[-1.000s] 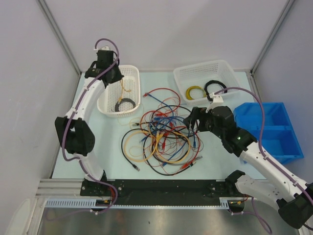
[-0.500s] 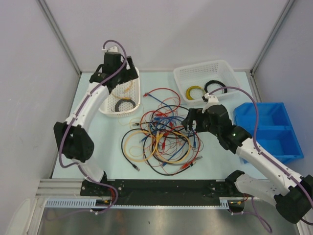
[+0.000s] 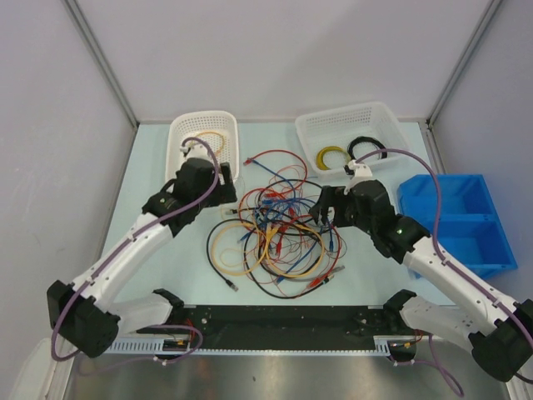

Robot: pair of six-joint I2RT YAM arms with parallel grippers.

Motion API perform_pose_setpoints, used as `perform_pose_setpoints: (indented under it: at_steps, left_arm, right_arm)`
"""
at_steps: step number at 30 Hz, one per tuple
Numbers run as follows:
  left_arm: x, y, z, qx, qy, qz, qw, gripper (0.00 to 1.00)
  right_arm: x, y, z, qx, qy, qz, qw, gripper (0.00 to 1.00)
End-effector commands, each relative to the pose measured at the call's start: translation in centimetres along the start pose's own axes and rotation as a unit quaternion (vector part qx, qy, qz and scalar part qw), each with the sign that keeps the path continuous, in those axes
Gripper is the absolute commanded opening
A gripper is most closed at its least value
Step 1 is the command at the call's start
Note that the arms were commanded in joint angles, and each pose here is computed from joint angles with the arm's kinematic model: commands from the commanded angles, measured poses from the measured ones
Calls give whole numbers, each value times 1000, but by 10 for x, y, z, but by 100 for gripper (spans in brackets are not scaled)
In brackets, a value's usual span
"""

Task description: Untangle the cables

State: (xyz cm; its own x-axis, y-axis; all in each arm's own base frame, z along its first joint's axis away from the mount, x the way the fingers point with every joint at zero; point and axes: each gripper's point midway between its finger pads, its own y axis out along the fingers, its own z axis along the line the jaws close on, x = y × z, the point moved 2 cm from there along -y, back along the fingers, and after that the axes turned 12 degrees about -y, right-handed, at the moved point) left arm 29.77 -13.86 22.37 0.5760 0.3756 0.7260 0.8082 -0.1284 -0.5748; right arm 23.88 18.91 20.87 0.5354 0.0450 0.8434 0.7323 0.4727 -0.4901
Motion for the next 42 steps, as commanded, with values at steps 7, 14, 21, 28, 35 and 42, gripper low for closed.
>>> perform_pose_setpoints:
  at_steps: [7, 14, 21, 28, 35, 42]
  left_arm:
    - [-49, 11, 54, 62, -68, 42, 995, 95]
    - [0, 37, 52, 82, -62, 13, 995, 97]
    - [4, 62, 59, 94, -75, 40, 992, 96]
    - [-41, 18, 24, -7, -57, 61, 996, 89]
    - [-115, -7, -24, -98, -39, 127, 986, 88]
    - [-153, -1, -43, -145, -41, 173, 973, 82]
  right_arm:
    - [13, -4, 21, 8, 7, -20, 1000, 95]
    - [15, -11, 23, 5, 11, -29, 1000, 95]
    - [12, -14, 19, -3, 7, -26, 1000, 95]
    - [6, -8, 17, -10, -1, -11, 1000, 95]
    - [2, 1, 23, -4, 1, -2, 1000, 95]
    - [6, -9, 31, 2, 7, -16, 1000, 95]
